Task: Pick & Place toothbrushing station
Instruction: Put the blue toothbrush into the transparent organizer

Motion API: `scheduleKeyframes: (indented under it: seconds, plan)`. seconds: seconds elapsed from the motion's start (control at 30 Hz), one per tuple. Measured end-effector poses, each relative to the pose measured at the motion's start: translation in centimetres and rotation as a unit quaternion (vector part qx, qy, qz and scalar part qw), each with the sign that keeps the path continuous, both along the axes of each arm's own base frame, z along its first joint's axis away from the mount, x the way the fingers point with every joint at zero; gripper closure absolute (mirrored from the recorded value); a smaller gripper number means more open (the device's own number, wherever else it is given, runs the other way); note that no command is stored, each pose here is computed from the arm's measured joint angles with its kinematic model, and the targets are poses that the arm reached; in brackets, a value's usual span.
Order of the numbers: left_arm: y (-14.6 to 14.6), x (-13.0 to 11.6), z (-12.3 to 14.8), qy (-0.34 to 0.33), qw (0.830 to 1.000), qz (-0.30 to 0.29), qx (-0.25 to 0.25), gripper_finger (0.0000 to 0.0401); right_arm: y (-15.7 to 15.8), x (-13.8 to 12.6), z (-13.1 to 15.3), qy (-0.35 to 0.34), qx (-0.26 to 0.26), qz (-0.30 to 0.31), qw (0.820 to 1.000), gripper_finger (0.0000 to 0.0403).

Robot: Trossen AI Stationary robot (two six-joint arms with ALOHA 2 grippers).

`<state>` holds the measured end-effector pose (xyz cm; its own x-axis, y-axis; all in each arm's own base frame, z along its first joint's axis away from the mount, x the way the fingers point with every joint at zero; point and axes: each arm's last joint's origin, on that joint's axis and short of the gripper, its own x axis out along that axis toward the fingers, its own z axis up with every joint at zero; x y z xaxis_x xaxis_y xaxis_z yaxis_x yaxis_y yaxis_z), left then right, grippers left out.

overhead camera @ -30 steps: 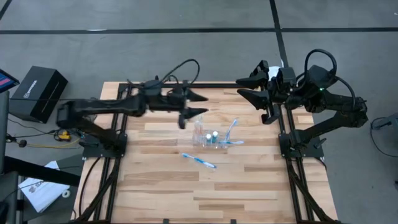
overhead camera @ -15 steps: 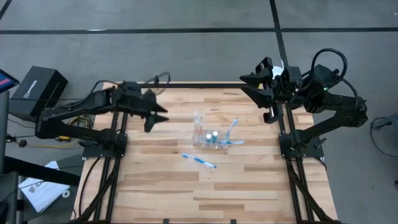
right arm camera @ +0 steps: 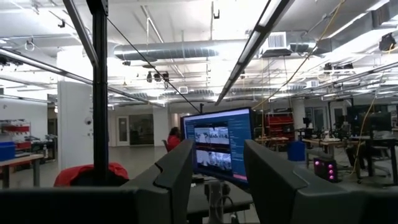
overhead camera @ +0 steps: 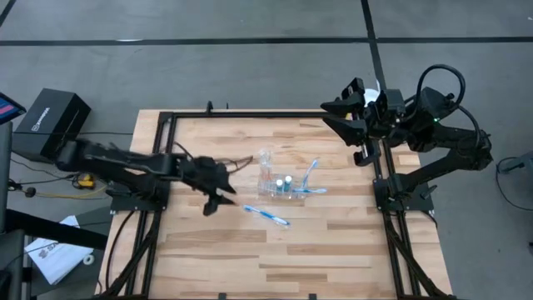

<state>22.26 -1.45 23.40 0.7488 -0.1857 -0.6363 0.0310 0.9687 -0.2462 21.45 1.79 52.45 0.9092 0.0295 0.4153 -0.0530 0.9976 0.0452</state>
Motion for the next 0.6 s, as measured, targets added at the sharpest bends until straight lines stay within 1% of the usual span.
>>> scheduleKeyframes:
  seconds: [0.1, 0.2, 0.27, 0.4, 0.6]
  plan:
    - [-0.9, 0.9, -2.3, 0.034, 0.999, -0.020, 0.021, 0.0217, 0.0, 0.0, 0.0, 0.000, 0.004, 0.002, 1.000, 0.0269]
    - [-1.5, 2.1, -3.9, 0.048, 0.997, -0.036, 0.054, 0.0217, 0.0, 0.0, 0.0, 0.000, 0.004, 0.002, 1.000, 0.0271]
    - [-1.7, 2.9, -4.7, 0.047, 0.996, -0.039, 0.064, 0.0217, -0.1, 0.0, 0.0, 0.000, 0.013, 0.004, 1.000, 0.0271]
    - [-1.7, 4.2, -6.2, 0.048, 0.996, -0.035, 0.067, 0.0217, -0.2, 0.0, 0.0, 0.001, 0.025, 0.006, 1.000, 0.0270]
    - [-1.8, 4.8, -8.4, 0.086, 0.993, -0.048, 0.072, 0.0220, -0.2, 0.0, 0.0, -0.001, 0.028, 0.005, 1.000, 0.0270]
